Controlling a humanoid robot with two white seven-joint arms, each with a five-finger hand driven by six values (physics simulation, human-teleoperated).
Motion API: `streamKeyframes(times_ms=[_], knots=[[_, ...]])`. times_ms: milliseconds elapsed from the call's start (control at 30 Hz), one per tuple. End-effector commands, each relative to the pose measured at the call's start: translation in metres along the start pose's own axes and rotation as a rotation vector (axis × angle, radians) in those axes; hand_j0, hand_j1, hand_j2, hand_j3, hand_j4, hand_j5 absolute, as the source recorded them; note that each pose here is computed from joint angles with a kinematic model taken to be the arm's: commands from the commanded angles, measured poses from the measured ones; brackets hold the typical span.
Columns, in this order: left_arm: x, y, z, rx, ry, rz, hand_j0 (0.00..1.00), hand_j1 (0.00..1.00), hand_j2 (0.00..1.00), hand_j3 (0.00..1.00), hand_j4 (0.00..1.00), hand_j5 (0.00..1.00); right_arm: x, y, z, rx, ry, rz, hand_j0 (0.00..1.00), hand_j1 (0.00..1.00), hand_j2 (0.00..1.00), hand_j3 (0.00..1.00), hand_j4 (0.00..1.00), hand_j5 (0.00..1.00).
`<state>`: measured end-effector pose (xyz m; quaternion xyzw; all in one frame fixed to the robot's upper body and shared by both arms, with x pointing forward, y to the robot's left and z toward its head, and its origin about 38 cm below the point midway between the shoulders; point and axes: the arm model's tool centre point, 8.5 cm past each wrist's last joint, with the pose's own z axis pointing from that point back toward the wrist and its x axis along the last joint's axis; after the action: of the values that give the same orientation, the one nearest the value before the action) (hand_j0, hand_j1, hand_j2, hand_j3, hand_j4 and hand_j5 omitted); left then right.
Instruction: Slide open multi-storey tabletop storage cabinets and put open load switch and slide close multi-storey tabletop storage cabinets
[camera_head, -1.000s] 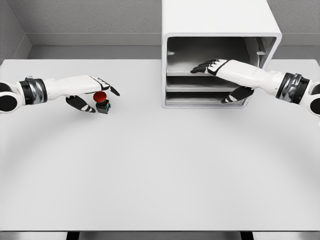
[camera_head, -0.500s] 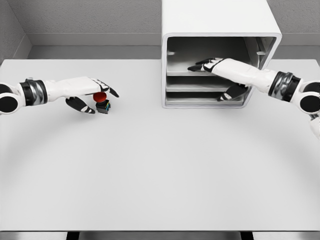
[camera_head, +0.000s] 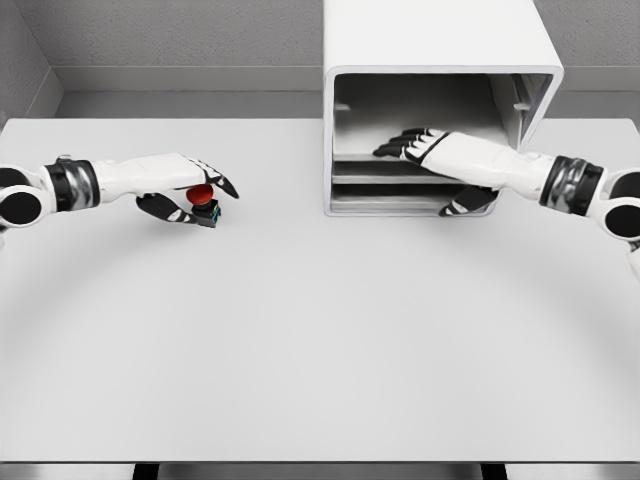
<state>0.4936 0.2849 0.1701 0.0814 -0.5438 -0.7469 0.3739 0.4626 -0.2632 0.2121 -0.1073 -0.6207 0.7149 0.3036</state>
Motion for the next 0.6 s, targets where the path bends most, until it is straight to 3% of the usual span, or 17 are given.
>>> streamKeyframes(times_ms=[0,233,400,500,567], knots=[[0.001,0.001,-0.001,0.006,-0.003,0.005,0.75,0.75,0.75,0.75,0.75,0.75,0.005,-0.01,0.009,-0.002,-0.009,0.034,1.0,1.0,1.0,1.0,1.0,1.0],[0.001,0.0,-0.001,0.004,-0.003,0.006,0.74,0.74,0.74,0.74,0.74,0.74,0.015,-0.009,0.027,0.006,-0.029,0.034,1.0,1.0,1.0,1.0,1.0,1.0],[0.001,-0.001,-0.002,0.003,-0.005,0.007,0.69,0.69,0.69,0.69,0.69,0.69,0.025,-0.009,0.039,0.007,-0.045,0.049,1.0,1.0,1.0,1.0,1.0,1.0],[0.001,-0.002,-0.003,0.001,-0.005,0.009,0.67,0.67,0.67,0.67,0.67,0.67,0.032,-0.018,0.05,-0.006,-0.052,0.071,1.0,1.0,1.0,1.0,1.0,1.0],[0.001,-0.003,-0.003,-0.002,-0.005,0.008,0.61,0.61,0.61,0.61,0.61,0.61,0.034,-0.018,0.055,-0.007,-0.052,0.068,1.0,1.0,1.0,1.0,1.0,1.0]])
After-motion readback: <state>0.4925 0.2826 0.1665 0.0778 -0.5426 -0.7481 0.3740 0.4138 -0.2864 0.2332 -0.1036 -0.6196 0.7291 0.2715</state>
